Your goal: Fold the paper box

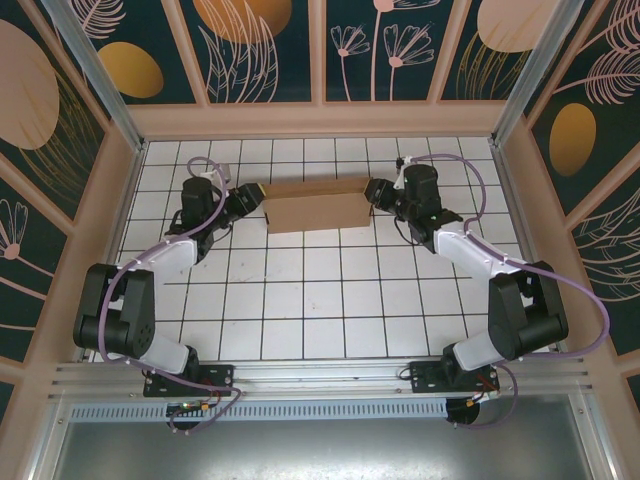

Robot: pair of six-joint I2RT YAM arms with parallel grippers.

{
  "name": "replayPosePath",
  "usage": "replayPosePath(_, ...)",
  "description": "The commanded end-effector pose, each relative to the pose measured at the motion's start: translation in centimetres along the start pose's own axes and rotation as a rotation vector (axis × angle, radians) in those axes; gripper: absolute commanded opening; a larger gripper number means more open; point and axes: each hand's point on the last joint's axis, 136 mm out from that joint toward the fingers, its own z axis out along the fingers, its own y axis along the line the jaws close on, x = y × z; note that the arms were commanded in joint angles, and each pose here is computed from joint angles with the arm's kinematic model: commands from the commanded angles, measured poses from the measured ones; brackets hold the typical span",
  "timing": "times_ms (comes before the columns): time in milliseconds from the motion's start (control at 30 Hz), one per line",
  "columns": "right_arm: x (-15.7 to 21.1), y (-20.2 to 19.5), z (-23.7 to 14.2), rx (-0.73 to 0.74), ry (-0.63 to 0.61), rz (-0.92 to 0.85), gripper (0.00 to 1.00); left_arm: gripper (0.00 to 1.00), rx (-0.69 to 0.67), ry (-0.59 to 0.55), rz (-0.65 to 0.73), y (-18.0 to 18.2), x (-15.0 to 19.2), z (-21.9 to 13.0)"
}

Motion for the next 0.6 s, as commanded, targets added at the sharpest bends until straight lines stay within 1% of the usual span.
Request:
replayPosePath(0,3.8,-2.9,0.8,0.093,0.099,-0.016,0.34,0.44,-0.075,0.093,-0.036,2.8,4.1,0.6)
replayPosePath(133,5.2,-4.0,1.0,0.115,0.122,-0.010,0.34,0.40,-0.147,0.097,-0.045,4.7,4.9,0.4)
replayPosePath(300,7.0,-4.8,1.5,0.107,0.160,0.024,0.29,0.32,-0.207,0.096,-0.030,5.9,5.0,0.3)
replayPosePath(433,8.1,-4.4,1.8,0.064,0.210,0.040,0.27,0.29,-0.205,0.111,-0.027,6.0,5.2,0.5)
replayPosePath(567,7.4,-2.4,1.3,-0.016,0.227,0.010,0.27,0.22,-0.168,0.098,-0.007,4.8,4.6,0.5)
